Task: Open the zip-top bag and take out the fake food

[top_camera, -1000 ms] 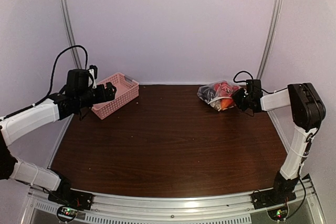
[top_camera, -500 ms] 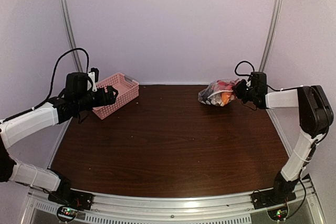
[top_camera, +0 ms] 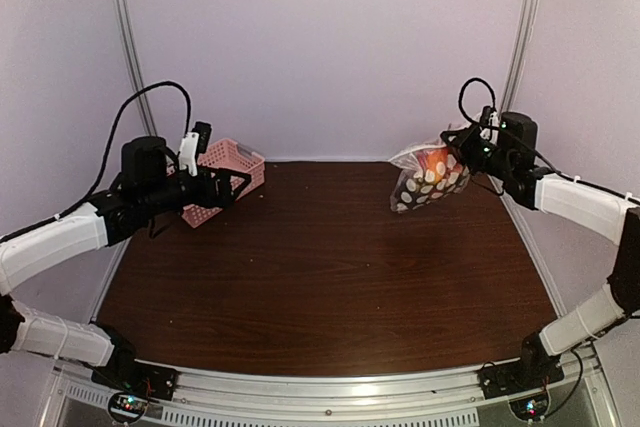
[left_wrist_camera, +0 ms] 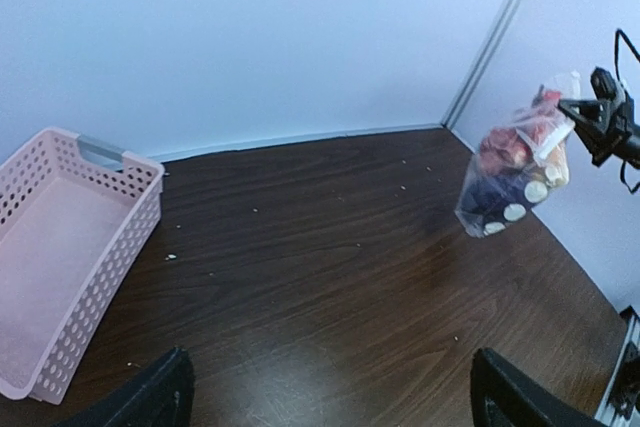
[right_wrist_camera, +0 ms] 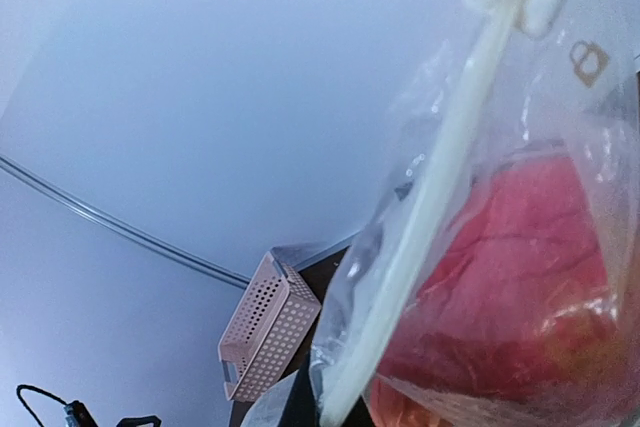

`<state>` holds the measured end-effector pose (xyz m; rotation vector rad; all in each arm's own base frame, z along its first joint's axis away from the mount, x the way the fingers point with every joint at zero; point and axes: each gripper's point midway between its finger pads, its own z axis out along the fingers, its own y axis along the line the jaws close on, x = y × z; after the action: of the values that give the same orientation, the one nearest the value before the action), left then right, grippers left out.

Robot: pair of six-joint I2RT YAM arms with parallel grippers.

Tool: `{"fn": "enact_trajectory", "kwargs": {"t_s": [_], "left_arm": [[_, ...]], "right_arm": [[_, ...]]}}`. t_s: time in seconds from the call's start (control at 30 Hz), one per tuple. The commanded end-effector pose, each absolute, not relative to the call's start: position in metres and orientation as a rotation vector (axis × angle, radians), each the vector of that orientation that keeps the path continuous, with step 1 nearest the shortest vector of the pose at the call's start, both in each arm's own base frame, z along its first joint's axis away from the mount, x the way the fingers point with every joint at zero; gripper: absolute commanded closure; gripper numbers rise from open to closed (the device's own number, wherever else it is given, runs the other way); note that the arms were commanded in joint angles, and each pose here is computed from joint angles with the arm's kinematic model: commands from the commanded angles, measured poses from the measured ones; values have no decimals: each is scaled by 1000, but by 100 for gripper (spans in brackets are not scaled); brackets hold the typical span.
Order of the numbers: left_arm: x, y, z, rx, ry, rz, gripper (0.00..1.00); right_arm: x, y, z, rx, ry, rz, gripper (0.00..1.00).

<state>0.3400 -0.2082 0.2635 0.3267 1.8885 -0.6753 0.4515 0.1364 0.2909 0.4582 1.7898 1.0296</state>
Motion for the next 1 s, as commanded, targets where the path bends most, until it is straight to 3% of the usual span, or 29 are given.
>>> {"fn": "enact_trajectory", "kwargs": {"t_s": [0.0, 0.4, 0.7, 0.97], "left_arm": [[319, -260, 297, 587, 1735, -721, 2], [287, -372, 331, 990, 1454, -570, 9], [277, -426, 316, 1133, 1361, -483, 18], [287, -453, 296, 1208, 1328, -413, 35]], "right_arm": [[424, 150, 324, 438, 1690, 1078, 100], [384, 206, 316, 443, 1700, 1135, 100], [357, 243, 296, 456, 1730, 1177, 100], [348, 269, 285, 461, 1743, 1210, 100]]}}
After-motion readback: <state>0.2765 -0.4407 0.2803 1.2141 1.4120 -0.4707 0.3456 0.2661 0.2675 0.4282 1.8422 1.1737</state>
